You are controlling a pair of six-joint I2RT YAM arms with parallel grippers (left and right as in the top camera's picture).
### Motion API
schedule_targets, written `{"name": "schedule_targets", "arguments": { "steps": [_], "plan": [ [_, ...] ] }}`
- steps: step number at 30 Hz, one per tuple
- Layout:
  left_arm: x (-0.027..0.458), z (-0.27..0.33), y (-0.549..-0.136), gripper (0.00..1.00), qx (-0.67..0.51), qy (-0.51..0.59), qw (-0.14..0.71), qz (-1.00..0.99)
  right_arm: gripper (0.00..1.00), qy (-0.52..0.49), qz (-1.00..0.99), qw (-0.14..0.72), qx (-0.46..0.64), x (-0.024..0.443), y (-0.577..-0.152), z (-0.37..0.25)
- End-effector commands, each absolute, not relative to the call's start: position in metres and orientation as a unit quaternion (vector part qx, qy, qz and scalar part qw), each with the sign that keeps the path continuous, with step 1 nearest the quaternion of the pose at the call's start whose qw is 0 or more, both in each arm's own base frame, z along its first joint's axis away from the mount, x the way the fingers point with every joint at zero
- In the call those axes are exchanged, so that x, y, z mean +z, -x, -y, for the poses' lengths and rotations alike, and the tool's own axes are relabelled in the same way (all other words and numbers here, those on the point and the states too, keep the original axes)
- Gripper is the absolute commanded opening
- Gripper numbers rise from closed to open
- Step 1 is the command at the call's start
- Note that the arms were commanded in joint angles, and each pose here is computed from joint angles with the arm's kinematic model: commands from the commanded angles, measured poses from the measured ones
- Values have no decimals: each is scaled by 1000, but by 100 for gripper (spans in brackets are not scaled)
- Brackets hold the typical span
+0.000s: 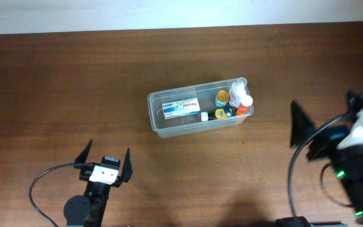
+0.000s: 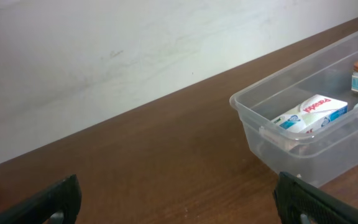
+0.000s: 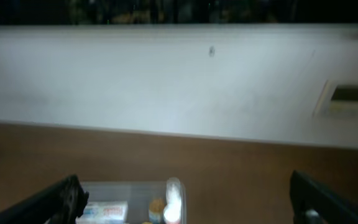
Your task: Pack container
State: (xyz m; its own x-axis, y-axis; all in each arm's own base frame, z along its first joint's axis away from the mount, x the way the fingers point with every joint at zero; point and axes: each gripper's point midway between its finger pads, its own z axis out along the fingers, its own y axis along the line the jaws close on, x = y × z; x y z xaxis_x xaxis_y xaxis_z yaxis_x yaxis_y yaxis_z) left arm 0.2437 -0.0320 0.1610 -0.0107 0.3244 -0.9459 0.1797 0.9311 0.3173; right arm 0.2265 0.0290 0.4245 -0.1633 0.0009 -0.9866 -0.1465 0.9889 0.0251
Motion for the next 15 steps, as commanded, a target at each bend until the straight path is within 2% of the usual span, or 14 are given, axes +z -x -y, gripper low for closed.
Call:
{"name": "schedule_targets", "arguments": {
  "steps": [1,8,15],
  "plan": [
    [160,29,-244,99,57,-170,681,-710,98,66,-754,651,62,384,-222,-34],
    [160,29,-244,99,57,-170,681,-710,98,93,-689,714,83,326,-224,-45],
    [160,29,-244,99,57,-170,681,-710,98,101,-657,742,86,276,-226,-48]
  ]
}}
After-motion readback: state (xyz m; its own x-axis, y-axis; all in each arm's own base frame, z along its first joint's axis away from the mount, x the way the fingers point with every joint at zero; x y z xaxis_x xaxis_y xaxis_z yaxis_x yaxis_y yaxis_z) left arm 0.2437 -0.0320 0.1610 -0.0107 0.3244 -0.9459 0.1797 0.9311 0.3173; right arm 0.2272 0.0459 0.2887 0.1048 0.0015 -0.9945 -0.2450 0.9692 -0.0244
